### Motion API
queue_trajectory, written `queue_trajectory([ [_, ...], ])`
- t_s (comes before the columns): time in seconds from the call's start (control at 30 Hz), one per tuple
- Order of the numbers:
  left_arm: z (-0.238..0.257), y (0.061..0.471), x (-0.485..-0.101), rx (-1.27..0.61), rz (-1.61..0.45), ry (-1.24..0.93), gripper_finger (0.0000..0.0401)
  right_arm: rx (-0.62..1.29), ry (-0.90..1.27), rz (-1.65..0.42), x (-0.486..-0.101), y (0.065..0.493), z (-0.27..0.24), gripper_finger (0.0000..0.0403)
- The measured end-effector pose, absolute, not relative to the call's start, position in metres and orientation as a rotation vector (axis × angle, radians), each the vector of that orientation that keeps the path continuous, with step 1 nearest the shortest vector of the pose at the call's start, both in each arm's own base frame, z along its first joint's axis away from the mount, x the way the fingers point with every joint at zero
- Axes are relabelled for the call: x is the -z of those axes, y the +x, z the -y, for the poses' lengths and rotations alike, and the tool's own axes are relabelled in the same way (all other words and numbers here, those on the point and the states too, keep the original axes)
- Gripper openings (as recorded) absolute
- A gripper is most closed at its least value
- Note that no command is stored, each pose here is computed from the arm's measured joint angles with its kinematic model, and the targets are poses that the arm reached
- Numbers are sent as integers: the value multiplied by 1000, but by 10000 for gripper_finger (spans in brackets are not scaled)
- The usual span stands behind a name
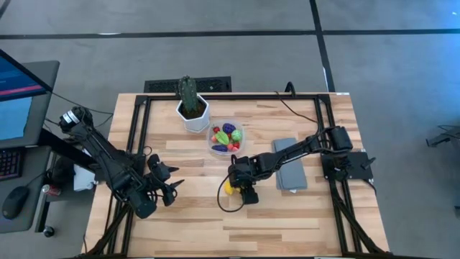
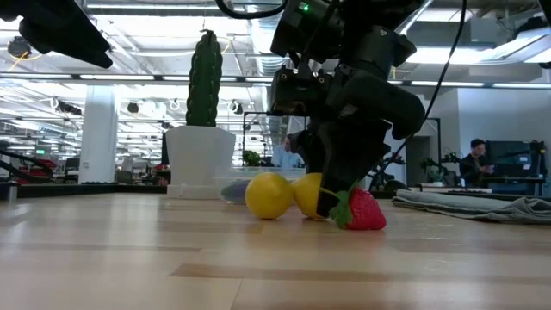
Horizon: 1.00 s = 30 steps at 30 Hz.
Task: Pick and placing Produce into tupperware
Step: Put the right lemon into the transparent bin
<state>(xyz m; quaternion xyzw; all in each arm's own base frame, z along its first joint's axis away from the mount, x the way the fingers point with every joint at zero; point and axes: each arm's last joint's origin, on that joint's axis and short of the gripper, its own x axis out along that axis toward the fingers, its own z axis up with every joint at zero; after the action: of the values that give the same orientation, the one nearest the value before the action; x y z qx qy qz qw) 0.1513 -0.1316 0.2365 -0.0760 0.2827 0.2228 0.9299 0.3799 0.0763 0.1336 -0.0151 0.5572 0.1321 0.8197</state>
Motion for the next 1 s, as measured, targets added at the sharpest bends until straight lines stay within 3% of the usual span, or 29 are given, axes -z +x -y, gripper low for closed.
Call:
queue_trajectory([
  [1.0,131,151,-236,-457,-583,-145,224,-258,16,-1239,-153,387,-69,241],
])
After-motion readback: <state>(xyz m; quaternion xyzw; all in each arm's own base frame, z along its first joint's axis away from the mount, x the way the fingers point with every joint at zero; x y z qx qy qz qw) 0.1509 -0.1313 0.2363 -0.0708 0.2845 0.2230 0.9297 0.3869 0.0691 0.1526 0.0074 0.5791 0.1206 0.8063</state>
